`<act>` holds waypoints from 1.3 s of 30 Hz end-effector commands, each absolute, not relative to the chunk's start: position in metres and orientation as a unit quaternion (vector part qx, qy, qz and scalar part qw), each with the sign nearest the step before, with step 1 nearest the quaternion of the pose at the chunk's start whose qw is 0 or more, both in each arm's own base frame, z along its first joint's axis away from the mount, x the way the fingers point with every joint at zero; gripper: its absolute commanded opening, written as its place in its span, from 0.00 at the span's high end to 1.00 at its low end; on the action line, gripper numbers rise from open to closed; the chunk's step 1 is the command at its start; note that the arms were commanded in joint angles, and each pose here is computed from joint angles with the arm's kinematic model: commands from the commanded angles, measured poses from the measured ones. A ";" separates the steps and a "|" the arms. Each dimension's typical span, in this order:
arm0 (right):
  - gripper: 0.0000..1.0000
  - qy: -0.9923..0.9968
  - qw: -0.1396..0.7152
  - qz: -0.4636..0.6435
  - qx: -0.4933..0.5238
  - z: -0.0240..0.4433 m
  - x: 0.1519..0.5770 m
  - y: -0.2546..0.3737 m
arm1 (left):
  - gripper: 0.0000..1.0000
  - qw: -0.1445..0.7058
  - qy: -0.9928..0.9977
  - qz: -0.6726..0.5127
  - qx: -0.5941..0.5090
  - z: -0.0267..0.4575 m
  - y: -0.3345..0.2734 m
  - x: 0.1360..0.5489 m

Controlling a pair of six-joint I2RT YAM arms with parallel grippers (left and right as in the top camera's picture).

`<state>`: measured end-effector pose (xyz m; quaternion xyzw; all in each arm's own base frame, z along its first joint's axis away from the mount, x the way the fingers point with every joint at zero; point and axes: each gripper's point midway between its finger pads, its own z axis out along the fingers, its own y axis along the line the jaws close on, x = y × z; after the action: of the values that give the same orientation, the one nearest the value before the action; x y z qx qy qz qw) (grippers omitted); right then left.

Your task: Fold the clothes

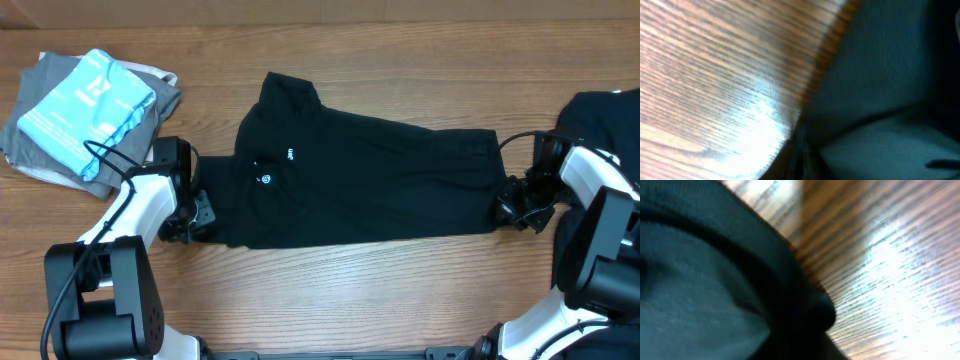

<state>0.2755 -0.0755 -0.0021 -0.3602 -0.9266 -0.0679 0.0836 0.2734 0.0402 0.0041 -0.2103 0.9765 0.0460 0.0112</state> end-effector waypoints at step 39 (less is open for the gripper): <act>0.07 -0.966 -0.078 -0.086 -0.229 0.171 0.393 -0.084 | 0.34 0.207 0.963 -0.071 0.156 0.119 -0.122 0.536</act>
<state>0.3885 -0.0777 0.1650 -0.2346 -0.9644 -0.1039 -0.0633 0.5260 -0.1228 0.1111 0.1078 0.9736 -0.0873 0.1811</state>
